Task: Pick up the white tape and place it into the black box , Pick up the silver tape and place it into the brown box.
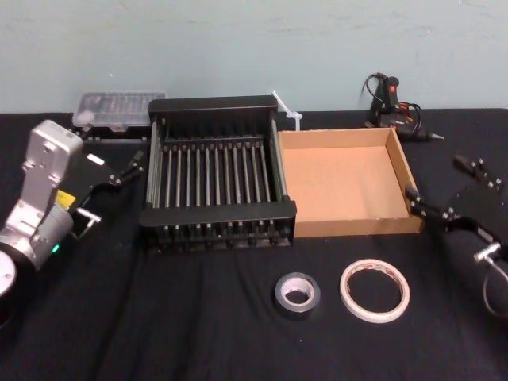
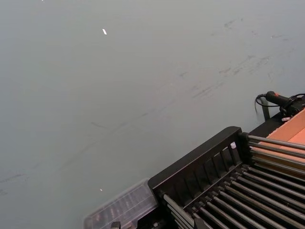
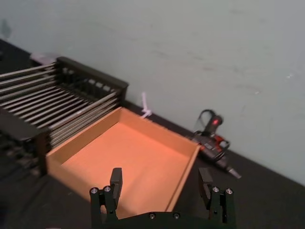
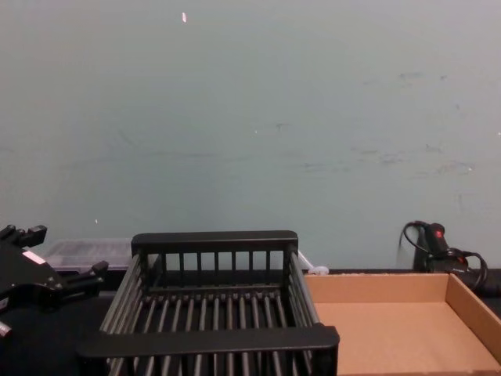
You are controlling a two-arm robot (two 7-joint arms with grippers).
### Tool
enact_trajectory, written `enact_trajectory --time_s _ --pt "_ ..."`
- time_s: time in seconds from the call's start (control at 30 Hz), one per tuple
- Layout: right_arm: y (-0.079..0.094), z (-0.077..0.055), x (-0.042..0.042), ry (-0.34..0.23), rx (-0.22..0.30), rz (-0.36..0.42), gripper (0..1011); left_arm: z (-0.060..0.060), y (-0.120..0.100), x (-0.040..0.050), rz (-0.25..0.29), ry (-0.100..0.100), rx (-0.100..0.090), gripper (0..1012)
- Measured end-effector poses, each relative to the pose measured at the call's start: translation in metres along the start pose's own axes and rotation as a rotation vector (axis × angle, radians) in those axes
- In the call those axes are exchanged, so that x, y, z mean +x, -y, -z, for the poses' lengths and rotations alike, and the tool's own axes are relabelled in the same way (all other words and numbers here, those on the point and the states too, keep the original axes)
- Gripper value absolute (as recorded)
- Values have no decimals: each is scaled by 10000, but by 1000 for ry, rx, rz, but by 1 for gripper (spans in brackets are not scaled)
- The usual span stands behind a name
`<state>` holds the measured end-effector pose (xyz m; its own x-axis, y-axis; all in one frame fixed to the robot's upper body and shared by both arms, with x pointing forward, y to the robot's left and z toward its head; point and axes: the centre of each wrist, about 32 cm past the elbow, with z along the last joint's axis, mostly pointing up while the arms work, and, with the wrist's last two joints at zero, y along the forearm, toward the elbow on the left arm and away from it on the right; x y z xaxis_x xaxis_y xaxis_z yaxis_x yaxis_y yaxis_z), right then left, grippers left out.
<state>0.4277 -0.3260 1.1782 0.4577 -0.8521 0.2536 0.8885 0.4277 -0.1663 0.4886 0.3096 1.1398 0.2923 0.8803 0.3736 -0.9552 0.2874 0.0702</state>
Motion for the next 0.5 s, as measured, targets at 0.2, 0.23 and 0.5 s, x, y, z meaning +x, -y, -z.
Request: enact_trajectory --time_s 0.2,0.23,0.5 --pt "99 -3 -71 -26 -52 -82 1002 0 0 0 0 0 0 1001" --pt "108 1 -79 -31 -59 -91 1002 0 0 0 0 0 0 1001" --pt "137 45 -136 -70 -134 -162 1002 0 0 0 0 0 0 1001"
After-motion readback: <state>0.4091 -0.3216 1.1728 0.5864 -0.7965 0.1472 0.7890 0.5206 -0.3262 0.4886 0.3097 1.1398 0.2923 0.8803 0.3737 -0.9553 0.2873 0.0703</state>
